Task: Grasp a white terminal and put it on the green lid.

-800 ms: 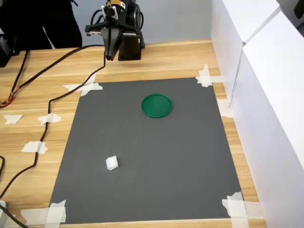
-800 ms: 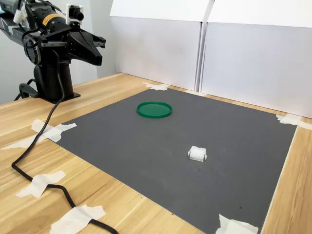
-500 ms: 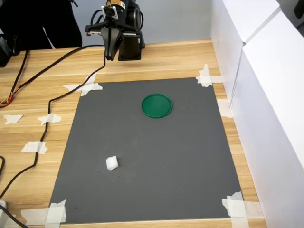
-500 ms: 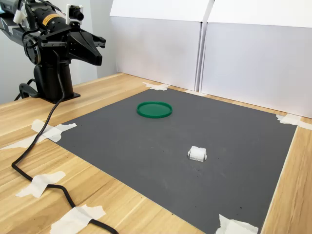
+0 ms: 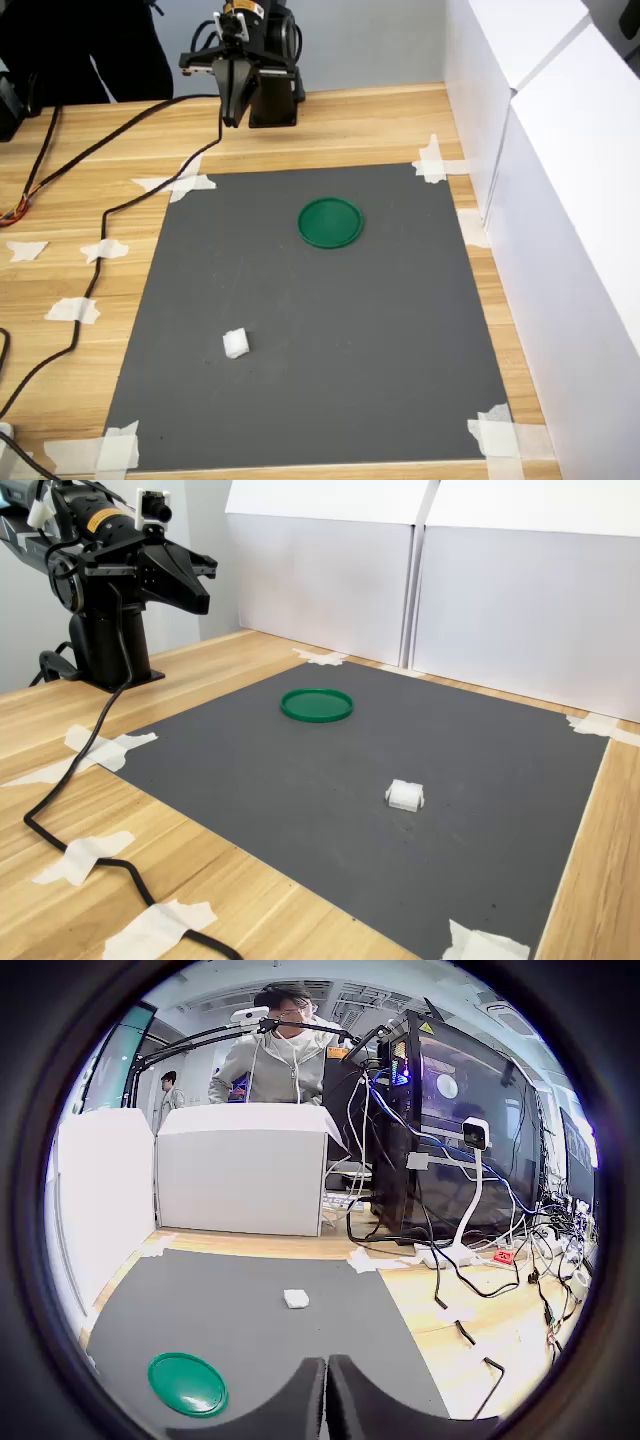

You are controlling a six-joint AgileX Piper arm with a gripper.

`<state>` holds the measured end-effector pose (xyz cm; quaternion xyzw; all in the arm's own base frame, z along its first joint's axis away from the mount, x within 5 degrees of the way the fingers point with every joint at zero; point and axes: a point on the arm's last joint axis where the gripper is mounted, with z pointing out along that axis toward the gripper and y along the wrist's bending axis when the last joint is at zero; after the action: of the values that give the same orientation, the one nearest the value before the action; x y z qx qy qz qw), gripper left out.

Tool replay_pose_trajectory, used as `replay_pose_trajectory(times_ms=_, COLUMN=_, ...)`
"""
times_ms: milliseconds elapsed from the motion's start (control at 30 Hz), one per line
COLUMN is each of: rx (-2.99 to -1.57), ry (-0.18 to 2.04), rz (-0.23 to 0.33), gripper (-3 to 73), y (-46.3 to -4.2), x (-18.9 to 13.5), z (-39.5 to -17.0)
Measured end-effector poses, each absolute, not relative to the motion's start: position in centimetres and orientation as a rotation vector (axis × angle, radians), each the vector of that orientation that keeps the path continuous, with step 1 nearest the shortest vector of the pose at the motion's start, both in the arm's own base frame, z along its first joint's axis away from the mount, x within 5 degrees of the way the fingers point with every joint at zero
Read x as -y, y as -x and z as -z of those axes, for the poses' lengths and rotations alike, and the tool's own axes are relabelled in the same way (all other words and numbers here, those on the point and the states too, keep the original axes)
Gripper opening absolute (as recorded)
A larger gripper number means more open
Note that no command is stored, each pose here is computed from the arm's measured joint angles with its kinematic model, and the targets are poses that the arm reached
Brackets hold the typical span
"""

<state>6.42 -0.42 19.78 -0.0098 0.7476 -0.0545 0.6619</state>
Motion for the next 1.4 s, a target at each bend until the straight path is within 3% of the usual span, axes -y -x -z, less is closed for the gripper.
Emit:
replay_pose_trajectory(times_ms=1233, rx=-1.709, ry=0.022, rz=0.122, gripper=-1.6, y=-6.6, x=0.4, z=-19.7)
replay_pose_trajectory(times_ms=1400, rx=-1.788, ry=0.025, rz=0.114, gripper=-1.6, y=-7.5, x=0.5, z=-21.1)
